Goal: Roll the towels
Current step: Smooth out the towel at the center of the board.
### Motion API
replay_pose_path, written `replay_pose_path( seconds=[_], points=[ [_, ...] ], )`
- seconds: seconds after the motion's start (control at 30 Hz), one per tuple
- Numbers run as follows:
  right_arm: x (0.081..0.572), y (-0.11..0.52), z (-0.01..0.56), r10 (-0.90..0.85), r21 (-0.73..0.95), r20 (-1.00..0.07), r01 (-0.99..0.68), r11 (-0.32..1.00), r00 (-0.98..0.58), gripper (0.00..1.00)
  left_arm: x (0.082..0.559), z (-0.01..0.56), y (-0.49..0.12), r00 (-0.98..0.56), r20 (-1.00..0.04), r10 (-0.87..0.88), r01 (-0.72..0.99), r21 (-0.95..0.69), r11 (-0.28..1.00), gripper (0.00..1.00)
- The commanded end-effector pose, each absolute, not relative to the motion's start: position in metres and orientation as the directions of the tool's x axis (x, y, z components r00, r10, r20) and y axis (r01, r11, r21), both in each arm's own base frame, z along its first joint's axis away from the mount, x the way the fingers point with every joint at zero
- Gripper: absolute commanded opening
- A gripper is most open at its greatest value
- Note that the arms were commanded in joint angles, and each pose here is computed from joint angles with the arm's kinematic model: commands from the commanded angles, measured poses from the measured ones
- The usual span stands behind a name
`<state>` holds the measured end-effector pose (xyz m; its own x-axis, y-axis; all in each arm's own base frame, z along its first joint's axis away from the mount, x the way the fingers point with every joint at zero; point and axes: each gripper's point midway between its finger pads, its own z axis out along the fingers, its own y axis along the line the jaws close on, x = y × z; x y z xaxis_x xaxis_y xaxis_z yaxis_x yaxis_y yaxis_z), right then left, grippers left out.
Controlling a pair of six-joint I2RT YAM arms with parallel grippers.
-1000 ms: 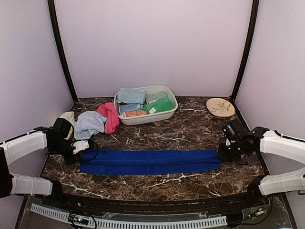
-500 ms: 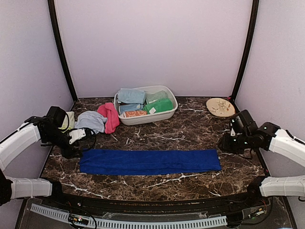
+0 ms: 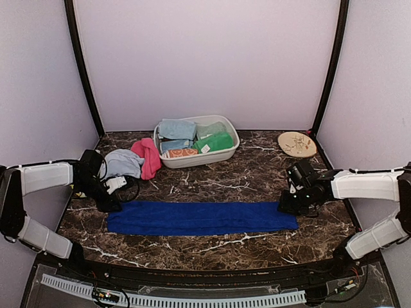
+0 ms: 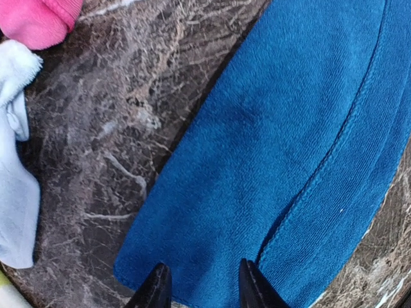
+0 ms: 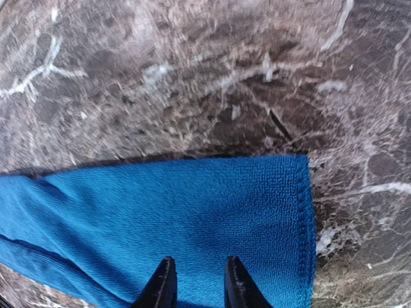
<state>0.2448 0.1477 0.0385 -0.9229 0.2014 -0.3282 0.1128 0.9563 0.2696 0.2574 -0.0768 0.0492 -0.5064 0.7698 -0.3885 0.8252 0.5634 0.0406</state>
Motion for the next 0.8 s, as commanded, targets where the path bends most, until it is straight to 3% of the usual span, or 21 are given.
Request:
replay_pose_path(
  seconds=[0.0,0.2,0.53,0.77],
  points=[
    [0.239,0.149,0.024,0.209,0.288,-0.315,0.116,0.950,-0.926,0.28,0.242,0.030,-0.070,-0.511,-0.348,0.786,0.828,0.049,0.559,0.42],
    [0.223,0.139,0.030,0.209,0.289,-0.325,0.114,0.951,-0.922,0.29,0.205,0.012,-0.062,-0.490,-0.306,0.816,0.849,0.046,0.527,0.46],
    [0.198,0.128,0.022,0.219,0.295,-0.295,0.129,0.947,-0.930,0.29,0.183,0.035,-0.069,-0.414,-0.378,0.828,0.878,0.073,0.472,0.48],
    [0.222,0.138,0.055,0.182,0.292,-0.367,0.072,0.954,-0.912,0.31,0.177,0.034,-0.075,-0.428,-0.389,0.816,0.881,0.020,0.472,0.48]
  ],
)
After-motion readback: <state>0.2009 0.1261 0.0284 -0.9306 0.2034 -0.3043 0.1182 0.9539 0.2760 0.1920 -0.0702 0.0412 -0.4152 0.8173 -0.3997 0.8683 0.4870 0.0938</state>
